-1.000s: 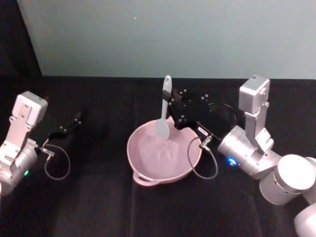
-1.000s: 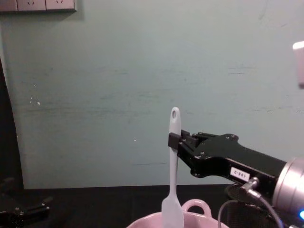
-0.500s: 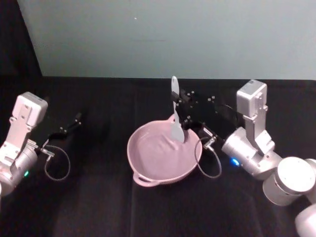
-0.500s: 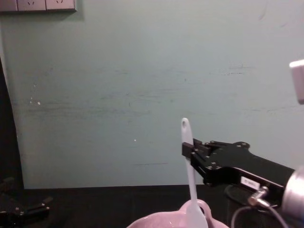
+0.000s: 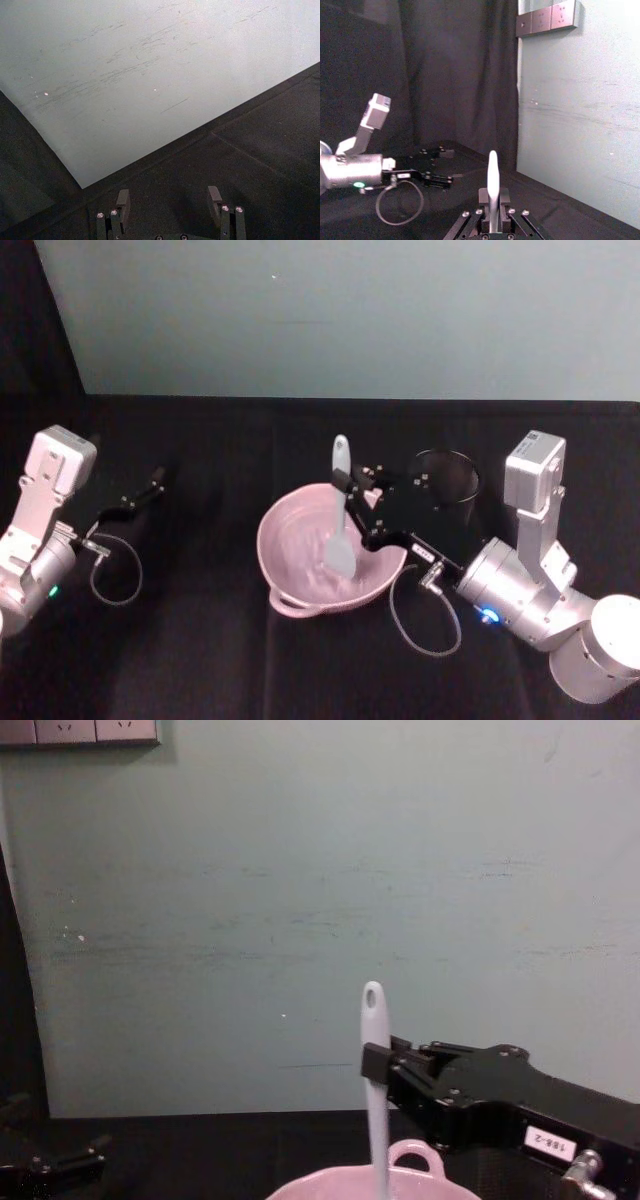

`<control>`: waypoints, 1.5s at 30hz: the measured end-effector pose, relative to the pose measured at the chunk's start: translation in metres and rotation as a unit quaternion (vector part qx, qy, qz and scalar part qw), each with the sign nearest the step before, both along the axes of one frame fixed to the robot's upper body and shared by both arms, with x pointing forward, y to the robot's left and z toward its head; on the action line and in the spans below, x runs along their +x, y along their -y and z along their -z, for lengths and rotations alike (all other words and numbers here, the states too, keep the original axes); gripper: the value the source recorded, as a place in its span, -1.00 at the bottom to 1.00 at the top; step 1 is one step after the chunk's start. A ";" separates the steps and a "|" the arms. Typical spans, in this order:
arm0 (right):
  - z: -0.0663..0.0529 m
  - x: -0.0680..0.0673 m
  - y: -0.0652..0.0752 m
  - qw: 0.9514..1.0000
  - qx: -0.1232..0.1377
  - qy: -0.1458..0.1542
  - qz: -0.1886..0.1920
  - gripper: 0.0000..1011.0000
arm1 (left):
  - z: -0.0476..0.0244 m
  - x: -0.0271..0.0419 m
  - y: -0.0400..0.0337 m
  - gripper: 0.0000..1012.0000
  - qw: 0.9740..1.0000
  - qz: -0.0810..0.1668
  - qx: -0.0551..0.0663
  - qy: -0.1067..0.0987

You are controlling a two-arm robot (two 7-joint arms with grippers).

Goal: Use the one hand to pick up the spoon and stir the clear water in the bowl.

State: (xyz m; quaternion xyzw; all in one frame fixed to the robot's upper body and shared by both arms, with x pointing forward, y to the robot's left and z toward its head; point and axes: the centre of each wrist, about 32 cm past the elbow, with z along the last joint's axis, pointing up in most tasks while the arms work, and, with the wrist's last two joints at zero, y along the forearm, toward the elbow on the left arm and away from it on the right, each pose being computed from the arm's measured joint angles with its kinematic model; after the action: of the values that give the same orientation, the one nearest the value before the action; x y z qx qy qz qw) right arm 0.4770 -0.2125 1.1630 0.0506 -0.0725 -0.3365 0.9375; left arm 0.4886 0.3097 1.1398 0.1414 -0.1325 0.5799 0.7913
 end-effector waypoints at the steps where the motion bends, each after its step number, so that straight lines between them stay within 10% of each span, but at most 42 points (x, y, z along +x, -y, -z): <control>1: 0.000 0.000 -0.001 1.000 0.002 -0.001 -0.003 -0.75 | 0.0000 0.0000 0.0000 1.00 1.000 0.000 0.000 0.000; 21: 0.016 0.037 -0.045 0.998 0.018 0.033 0.045 -0.75 | 0.0000 0.0000 0.0000 1.00 1.000 0.000 0.000 0.000; 33: 0.012 0.046 -0.015 0.995 0.007 0.058 0.086 -0.76 | 0.0000 0.0000 0.0000 1.00 1.000 0.000 0.000 0.000; 45: 0.011 0.010 0.011 0.999 0.017 0.028 0.039 -0.76 | 0.0000 0.0000 0.0000 1.00 1.000 0.000 0.000 0.000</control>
State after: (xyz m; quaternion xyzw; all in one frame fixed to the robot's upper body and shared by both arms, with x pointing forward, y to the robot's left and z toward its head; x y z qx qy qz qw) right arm 0.4865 -0.2236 1.1518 0.0731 -0.0945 -0.3723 0.9204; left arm 0.4886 0.3097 1.1398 0.1414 -0.1325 0.5799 0.7913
